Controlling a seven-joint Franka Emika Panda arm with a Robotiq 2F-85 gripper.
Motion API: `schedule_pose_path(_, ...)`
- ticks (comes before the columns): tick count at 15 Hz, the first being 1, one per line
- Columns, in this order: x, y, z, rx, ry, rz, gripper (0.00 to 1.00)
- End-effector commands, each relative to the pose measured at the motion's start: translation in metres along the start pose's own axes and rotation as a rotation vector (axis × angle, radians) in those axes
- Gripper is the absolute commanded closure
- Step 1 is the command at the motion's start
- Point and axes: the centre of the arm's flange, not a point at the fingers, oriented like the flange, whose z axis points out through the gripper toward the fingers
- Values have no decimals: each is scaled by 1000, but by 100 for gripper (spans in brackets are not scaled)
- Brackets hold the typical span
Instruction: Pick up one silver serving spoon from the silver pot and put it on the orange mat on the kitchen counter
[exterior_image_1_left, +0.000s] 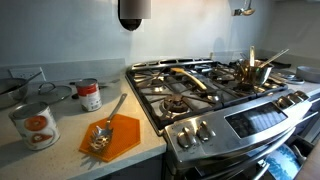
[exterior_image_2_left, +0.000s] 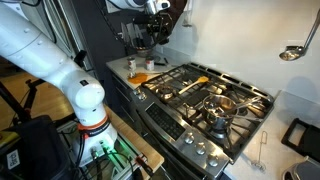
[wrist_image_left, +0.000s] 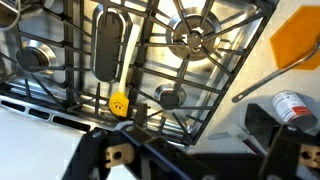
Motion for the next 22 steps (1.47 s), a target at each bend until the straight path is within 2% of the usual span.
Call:
schedule_pose_path(1,0,0,0,0,0,0,0)
schedule_pose_path(3,0,5,1,1,-5,29,0)
schedule_pose_path(5,2,33,6,44,-16,163,0)
schedule_pose_path(9,-11,95,23,58,-52,373,0)
schedule_pose_path(12,-19,135,49,96,-84,509,0)
schedule_pose_path(18,-33,196,90,86,-161,820,0)
schedule_pose_path(22,-62,254,101,25,-169,1027,0)
